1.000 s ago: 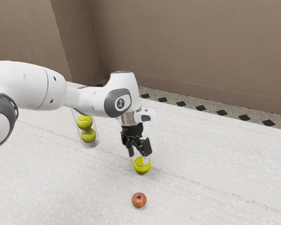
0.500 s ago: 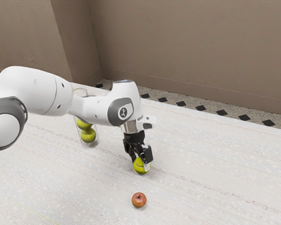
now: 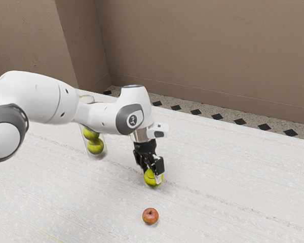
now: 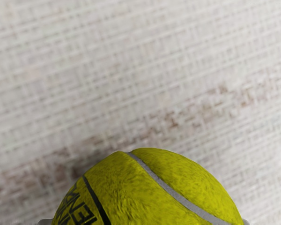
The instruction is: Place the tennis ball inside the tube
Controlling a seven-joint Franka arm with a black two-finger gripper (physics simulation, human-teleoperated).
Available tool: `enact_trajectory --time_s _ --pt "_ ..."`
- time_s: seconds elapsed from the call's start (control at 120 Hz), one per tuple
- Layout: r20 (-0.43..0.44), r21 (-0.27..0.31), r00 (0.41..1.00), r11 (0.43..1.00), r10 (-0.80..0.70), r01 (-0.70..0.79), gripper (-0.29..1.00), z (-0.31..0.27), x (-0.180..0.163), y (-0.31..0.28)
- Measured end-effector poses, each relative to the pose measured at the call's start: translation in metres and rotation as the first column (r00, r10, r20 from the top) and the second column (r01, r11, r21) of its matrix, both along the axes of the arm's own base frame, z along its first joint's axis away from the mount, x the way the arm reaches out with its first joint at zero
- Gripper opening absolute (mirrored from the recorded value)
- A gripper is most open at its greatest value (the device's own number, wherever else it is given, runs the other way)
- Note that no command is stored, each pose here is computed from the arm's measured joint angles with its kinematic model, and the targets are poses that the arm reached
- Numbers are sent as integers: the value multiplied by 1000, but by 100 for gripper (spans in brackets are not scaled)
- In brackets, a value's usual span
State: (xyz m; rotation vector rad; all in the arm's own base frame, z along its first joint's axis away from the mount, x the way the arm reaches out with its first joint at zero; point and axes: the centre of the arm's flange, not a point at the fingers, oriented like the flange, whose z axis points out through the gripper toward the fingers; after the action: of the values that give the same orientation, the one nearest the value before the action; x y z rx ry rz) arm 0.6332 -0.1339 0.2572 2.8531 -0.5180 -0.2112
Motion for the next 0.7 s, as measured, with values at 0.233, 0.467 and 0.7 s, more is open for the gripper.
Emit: enact_trajectory --time_s 0.233,0.467,0.7 --pt "184 51 983 999 -5 -5 31 132 9 26" --pt "283 107 958 991 50 -83 28 243 20 87" --pt "280 182 951 965 134 -189 35 310 19 173"
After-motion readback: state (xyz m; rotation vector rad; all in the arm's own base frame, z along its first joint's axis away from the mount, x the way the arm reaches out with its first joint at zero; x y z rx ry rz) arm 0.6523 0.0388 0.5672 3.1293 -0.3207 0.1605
